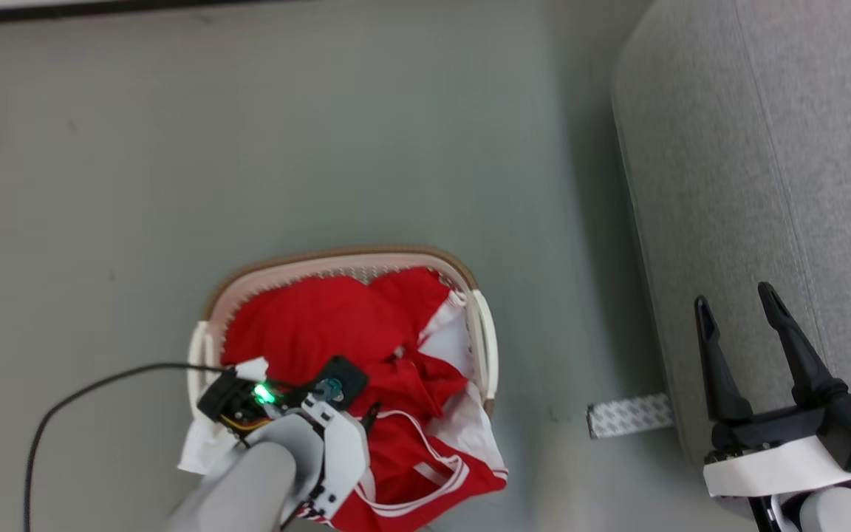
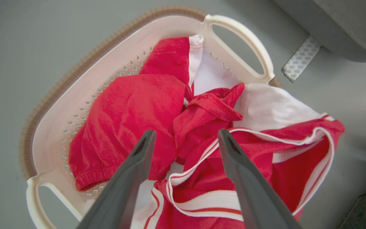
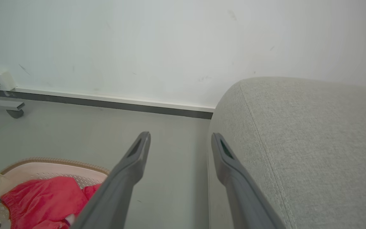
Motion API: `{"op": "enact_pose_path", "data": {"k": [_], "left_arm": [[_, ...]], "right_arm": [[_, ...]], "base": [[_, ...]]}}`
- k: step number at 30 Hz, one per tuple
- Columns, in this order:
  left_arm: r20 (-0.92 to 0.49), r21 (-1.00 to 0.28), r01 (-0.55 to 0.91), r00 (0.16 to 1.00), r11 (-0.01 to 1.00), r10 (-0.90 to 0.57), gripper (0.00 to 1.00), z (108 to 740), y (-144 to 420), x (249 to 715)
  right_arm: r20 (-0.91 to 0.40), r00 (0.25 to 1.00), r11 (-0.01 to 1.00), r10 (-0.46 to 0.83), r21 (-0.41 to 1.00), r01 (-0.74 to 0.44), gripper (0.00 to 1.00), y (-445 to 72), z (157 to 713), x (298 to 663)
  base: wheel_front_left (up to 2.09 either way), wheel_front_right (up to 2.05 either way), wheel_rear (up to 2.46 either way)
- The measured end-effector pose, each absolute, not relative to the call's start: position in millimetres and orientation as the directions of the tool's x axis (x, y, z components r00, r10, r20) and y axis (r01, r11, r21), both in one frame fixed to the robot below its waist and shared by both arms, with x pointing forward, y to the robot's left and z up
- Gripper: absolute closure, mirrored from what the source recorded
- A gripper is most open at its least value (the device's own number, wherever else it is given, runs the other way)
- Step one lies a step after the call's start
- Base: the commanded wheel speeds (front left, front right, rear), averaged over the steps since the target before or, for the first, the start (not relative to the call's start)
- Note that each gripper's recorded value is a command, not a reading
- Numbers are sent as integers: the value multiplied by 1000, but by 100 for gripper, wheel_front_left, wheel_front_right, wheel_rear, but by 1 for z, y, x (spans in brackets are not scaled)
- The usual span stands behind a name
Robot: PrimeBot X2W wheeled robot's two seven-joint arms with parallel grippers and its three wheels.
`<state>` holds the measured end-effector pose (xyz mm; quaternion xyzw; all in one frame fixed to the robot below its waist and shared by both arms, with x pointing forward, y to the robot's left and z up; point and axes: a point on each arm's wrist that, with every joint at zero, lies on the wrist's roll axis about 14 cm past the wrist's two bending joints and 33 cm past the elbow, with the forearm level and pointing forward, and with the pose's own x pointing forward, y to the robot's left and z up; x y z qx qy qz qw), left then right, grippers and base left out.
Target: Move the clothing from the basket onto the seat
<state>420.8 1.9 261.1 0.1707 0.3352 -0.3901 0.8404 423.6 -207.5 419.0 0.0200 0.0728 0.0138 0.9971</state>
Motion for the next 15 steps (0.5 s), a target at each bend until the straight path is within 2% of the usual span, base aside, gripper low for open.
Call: {"op": "enact_pose_path", "data": {"k": [5, 15], "left_arm": [[-794, 0, 829, 340, 559, -504, 0, 218, 8, 414], [-851, -94, 845, 206, 527, -483, 0, 176, 8, 403]], "right_arm": [[-187, 982, 999, -3, 38, 10, 0, -217, 402, 425], [-233, 971, 998, -58, 21, 64, 0, -232, 384, 425]], "base": [[0, 0, 0], [0, 0, 0]]}}
